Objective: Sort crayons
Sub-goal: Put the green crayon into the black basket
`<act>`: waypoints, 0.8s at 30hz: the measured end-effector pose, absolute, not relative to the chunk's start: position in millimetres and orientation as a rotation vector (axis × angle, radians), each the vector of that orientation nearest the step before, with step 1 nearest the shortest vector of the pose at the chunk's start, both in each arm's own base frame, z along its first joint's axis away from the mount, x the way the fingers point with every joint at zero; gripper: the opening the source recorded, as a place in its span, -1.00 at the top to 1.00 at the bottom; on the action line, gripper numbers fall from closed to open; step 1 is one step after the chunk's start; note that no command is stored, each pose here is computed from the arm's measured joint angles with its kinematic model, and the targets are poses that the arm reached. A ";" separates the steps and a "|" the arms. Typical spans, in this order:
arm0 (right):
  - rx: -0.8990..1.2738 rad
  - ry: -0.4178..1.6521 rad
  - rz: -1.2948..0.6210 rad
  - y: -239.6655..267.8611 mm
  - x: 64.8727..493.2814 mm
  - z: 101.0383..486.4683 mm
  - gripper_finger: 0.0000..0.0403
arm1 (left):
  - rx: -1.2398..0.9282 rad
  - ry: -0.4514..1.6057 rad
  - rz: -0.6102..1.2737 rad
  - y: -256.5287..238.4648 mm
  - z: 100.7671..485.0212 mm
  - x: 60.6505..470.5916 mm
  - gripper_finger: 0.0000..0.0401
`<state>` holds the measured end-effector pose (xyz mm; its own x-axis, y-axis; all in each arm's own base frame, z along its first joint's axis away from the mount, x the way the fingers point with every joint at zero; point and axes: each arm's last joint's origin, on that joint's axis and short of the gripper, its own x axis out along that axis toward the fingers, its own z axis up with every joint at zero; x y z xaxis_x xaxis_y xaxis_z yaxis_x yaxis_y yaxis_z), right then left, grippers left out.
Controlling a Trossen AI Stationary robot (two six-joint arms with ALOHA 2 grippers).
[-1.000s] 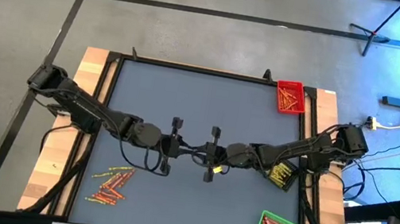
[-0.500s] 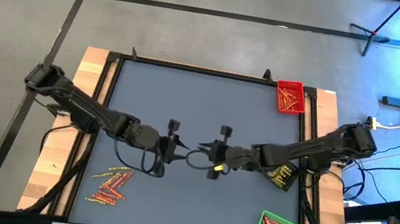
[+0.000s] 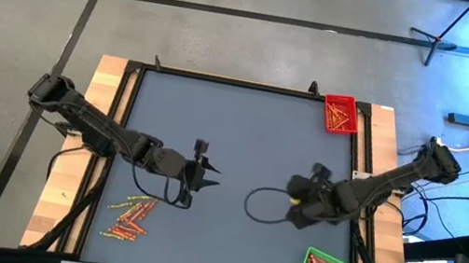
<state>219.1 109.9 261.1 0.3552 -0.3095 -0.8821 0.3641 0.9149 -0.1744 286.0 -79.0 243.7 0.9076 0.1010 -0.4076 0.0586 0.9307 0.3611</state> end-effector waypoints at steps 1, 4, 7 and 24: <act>0.073 1.172 -0.470 110.2 212.4 260.1 0.88 | 0.381 0.436 0.020 -79.2 243.7 285.9 0.37; 0.116 1.269 -0.546 113.5 195.9 258.2 0.86 | 0.393 0.435 0.017 -79.1 243.8 286.0 0.37; 0.157 1.301 -0.566 115.7 184.3 253.4 0.90 | 0.394 0.435 0.017 -79.1 243.8 286.0 0.37; 0.264 1.501 -0.687 100.2 148.0 178.3 0.86 | 0.390 0.420 0.019 -79.4 245.2 286.6 0.38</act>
